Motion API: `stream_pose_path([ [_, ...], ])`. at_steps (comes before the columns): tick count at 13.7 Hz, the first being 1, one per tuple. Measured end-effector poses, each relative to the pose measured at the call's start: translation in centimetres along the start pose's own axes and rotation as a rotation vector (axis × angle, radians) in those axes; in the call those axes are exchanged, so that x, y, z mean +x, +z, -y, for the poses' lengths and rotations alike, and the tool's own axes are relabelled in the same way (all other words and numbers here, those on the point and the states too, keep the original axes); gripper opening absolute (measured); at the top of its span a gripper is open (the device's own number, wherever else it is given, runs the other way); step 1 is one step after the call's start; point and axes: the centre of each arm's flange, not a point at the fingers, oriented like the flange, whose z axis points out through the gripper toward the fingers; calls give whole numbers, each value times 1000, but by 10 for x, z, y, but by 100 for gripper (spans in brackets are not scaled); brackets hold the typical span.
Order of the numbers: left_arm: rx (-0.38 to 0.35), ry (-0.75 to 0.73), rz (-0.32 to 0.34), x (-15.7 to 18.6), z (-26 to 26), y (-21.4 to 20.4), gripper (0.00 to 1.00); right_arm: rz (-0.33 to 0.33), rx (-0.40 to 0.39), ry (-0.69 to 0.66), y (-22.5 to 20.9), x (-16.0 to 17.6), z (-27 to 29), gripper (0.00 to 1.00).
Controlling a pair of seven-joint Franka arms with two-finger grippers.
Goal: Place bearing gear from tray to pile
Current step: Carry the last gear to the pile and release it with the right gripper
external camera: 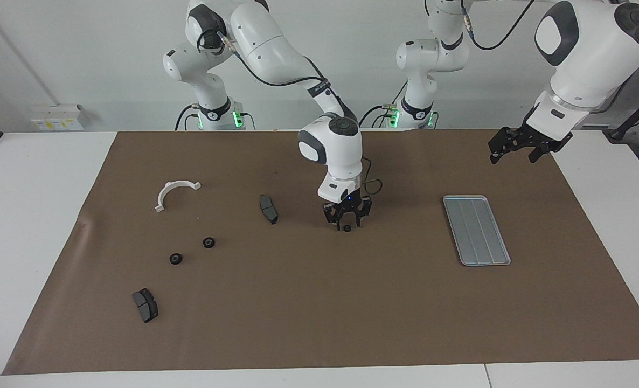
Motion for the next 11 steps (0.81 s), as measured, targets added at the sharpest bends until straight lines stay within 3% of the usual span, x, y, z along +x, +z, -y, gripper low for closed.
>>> stream_pose_path([
  [5, 0, -5, 0, 0, 3, 0, 100, -20, 1, -9, 6, -2, -5, 59],
  [7, 0, -5, 0, 0, 3, 0, 100, -26, 8, -12, 4, -2, -2, 42],
  [8, 0, -5, 0, 0, 3, 0, 100, -29, 10, -13, 2, -1, -2, 26],
  [11, 0, -5, 0, 0, 3, 0, 100, -29, 10, -12, 1, -1, -2, 25],
])
